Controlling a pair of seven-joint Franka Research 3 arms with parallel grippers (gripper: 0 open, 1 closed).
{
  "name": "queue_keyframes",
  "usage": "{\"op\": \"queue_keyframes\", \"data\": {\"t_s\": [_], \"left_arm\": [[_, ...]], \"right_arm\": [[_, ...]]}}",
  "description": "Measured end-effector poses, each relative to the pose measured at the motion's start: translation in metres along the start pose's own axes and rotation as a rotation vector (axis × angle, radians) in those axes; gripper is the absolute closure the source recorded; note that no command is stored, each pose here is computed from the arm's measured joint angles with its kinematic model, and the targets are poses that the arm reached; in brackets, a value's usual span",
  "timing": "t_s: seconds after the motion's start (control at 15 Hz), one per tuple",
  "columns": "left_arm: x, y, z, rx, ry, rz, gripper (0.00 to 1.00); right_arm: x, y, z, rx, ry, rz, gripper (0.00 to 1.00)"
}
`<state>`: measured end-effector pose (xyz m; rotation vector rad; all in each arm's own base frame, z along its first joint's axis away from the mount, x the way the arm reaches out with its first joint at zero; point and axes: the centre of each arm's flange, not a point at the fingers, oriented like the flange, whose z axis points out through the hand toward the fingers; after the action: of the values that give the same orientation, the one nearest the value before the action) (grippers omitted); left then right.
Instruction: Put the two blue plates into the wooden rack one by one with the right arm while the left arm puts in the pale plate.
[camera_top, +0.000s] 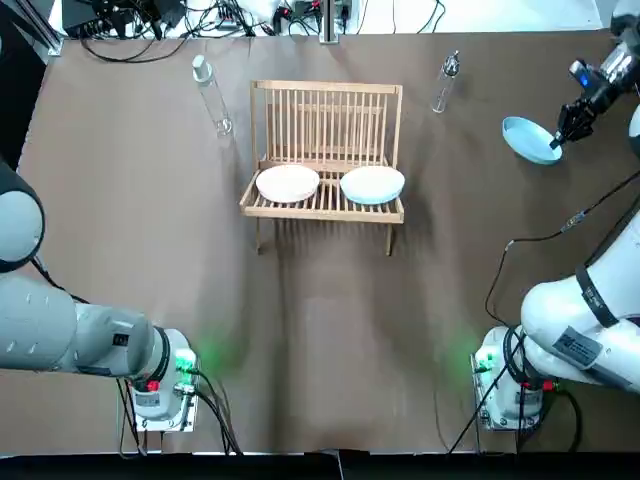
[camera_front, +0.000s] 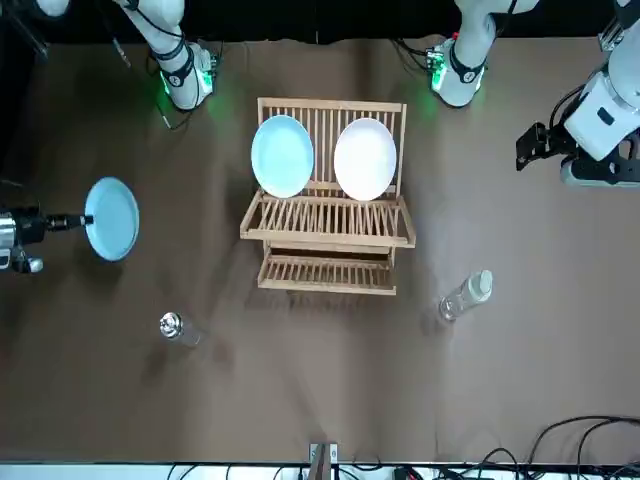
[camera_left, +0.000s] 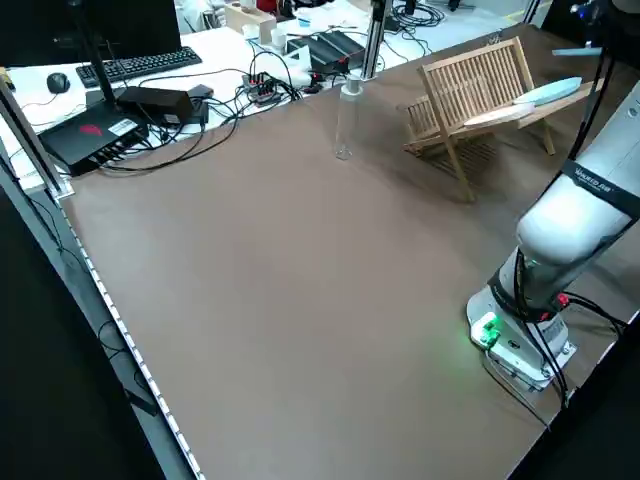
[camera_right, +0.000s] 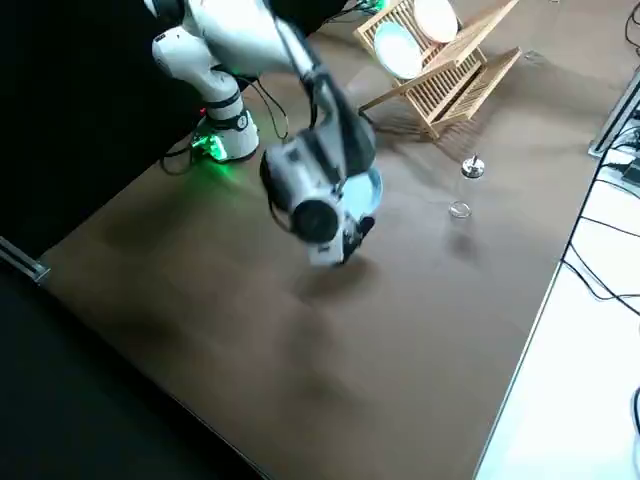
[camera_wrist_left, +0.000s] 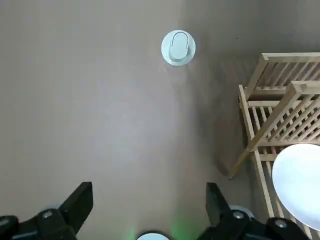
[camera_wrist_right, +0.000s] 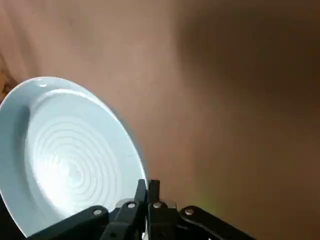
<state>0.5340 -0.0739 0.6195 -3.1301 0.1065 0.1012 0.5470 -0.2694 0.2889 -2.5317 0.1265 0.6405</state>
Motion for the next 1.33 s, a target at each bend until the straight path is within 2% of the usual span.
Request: {"op": "queue_keyframes", "data": {"t_s": [0.13, 0.33, 0.53, 0.73, 0.8, 0.87, 1.07, 1.33], "left_arm": [[-0.001, 0.001, -0.001, 0.001, 0.002, 0.002, 0.01], [-0.002, 0.001, -0.002, 0.002, 0.005, 0.003, 0.01], [-0.002, 0.003, -0.002, 0.002, 0.005, 0.007, 0.0], [-0.002, 0.004, -0.001, 0.002, 0.003, 0.008, 0.0], [-0.002, 0.004, -0.001, 0.002, 0.003, 0.008, 0.0], [-0.002, 0.004, -0.001, 0.002, 0.001, 0.008, 0.0], [-0.002, 0.005, 0.005, 0.004, -0.012, 0.01, 0.01], [-0.002, 0.006, 0.008, 0.004, -0.017, 0.011, 0.01]], "right_arm": [[-0.02, -0.053, -0.01, -0.027, -0.105, 0.067, 0.98], [-0.057, -0.12, -0.017, -0.055, -0.218, 0.165, 0.98], [-0.096, -0.177, -0.004, -0.105, -0.284, 0.265, 0.98], [-0.129, -0.25, 0.036, -0.188, -0.326, 0.359, 0.98], [-0.138, -0.275, 0.05, -0.202, -0.33, 0.386, 0.98], [-0.154, -0.322, 0.072, -0.23, -0.329, 0.449, 0.98], [-0.16, -0.391, 0.111, -0.271, -0.29, 0.558, 0.98], [-0.161, -0.458, 0.155, -0.255, -0.219, 0.687, 0.98]]}}
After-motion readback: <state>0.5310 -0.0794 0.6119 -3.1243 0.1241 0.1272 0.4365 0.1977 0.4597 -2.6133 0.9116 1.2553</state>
